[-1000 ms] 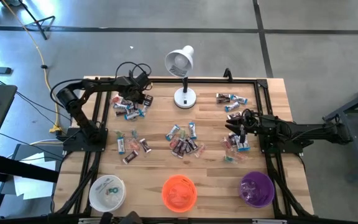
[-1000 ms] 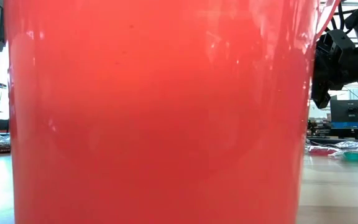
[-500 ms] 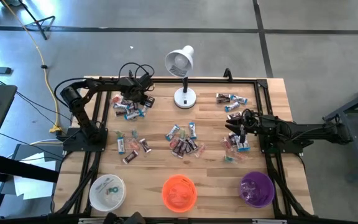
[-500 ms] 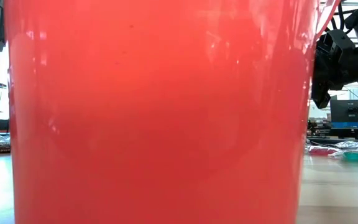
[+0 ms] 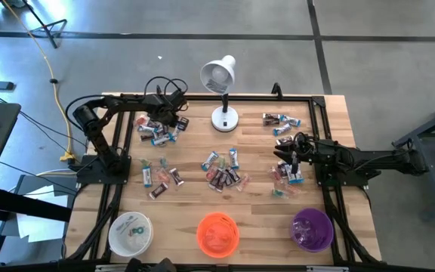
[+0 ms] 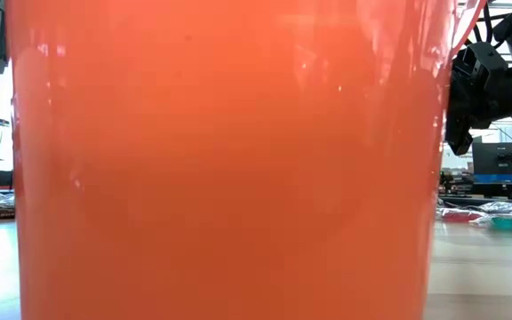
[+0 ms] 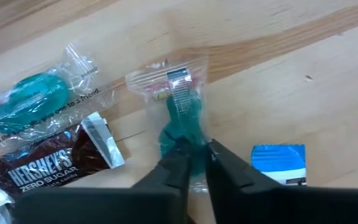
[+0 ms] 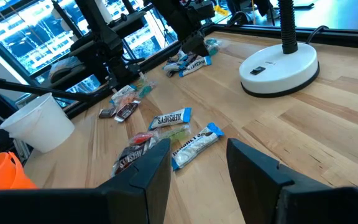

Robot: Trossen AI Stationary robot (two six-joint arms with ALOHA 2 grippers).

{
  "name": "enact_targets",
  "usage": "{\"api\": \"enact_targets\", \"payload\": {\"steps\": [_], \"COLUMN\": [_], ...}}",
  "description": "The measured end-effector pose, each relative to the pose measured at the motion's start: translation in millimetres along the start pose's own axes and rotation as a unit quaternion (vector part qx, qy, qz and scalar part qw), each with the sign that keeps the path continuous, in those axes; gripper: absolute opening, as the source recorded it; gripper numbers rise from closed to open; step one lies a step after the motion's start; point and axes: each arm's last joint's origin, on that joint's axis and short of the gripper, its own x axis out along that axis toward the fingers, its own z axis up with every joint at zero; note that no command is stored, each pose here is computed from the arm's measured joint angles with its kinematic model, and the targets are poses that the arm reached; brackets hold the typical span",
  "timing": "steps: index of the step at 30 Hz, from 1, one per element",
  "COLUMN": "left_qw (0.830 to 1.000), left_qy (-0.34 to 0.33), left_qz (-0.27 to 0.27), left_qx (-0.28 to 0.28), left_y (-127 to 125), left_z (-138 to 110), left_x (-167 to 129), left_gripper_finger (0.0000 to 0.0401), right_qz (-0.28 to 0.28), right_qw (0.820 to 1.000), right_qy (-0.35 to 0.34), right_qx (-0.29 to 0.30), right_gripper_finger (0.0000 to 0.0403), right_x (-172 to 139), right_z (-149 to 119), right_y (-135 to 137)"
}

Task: Organize candy in baskets
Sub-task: Put the blue gummy into the white bucket

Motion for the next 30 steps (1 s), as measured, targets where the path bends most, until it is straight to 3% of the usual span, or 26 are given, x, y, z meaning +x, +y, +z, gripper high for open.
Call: {"api": "enact_targets", "payload": {"steps": [3, 16, 30], "left_qw": [1.0, 1.0, 0.997], "left_qy": [0.002, -0.008, -0.074], "left_qz": [-0.003, -0.014, -0.026], "left_qx": [-0.003, 0.011, 0.018], "left_y": [-0.1, -6.1, -13.0], "left_z": [-0.2, -0.5, -2.3], "left_x": [-0.1, -14.0, -48.7], "left_gripper_finger": [0.0006, 0.0001, 0.0], "right_qz": [0.0, 0.0, 0.0], "right_qw": [1.0, 1.0, 1.0], "right_qy": [0.0, 0.0, 0.0], "right_qx": [0.0, 0.0, 0.0], "right_gripper_finger": [0.0152, 0.0152, 0.0152], "right_x": [0.0, 0.0, 0.0], "right_z": [-0.1, -0.1, -0.1], "right_y": [0.0, -0.1, 0.0]}}
